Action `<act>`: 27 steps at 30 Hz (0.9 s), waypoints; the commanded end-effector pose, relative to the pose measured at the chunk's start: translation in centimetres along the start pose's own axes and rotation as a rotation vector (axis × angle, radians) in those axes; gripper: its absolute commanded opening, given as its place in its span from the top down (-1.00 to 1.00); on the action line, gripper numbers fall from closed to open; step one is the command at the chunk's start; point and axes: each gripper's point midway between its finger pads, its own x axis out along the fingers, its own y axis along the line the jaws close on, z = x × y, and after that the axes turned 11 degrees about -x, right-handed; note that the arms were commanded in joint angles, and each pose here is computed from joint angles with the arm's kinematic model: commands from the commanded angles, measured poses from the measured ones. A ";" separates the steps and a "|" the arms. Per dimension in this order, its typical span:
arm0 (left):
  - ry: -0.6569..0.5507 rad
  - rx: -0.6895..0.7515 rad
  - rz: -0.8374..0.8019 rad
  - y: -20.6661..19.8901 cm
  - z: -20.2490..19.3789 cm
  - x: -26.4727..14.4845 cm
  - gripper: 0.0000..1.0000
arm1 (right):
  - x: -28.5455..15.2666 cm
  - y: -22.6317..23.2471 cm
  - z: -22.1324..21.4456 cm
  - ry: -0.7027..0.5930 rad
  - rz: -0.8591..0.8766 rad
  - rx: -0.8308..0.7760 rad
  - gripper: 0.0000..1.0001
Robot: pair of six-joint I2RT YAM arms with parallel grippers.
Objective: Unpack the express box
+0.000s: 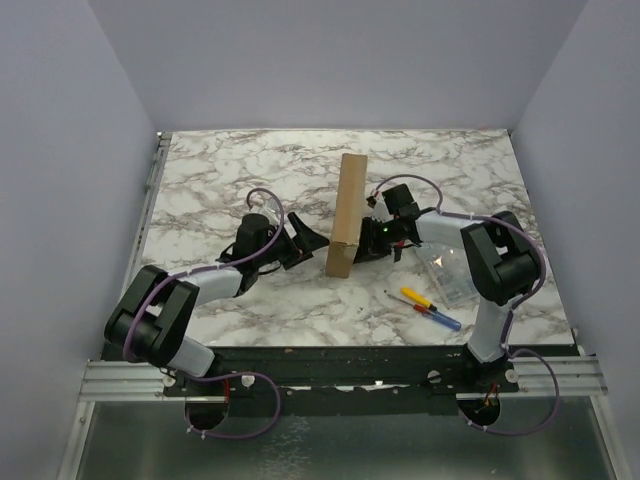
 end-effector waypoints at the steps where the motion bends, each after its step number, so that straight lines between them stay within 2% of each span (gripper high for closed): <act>1: -0.017 0.048 0.017 0.6 0.7 1.0 -0.74 | 0.5 3.0 0.9 -0.023 -0.027 -0.051 0.72; 8: -0.035 0.058 0.036 1.0 0.2 -0.6 -0.72 | 1.9 6.9 -0.7 0.002 0.017 -0.086 0.72; 11: -0.075 0.067 0.119 2.3 0.3 -2.4 -0.72 | 1.7 8.4 -1.4 -0.001 0.038 -0.086 0.72; 15: -0.148 0.078 0.257 4.8 1.2 -5.5 -0.73 | 0.9 8.7 -1.8 -0.023 -0.025 -0.083 0.70; 20: -0.236 0.038 0.230 4.6 2.3 -8.5 -0.73 | 0.3 9.3 -2.2 -0.020 -0.066 -0.117 0.68; 27: -0.266 0.072 0.259 3.6 3.3 -10.0 -0.73 | 0.3 10.8 -2.2 -0.027 -0.049 -0.138 0.63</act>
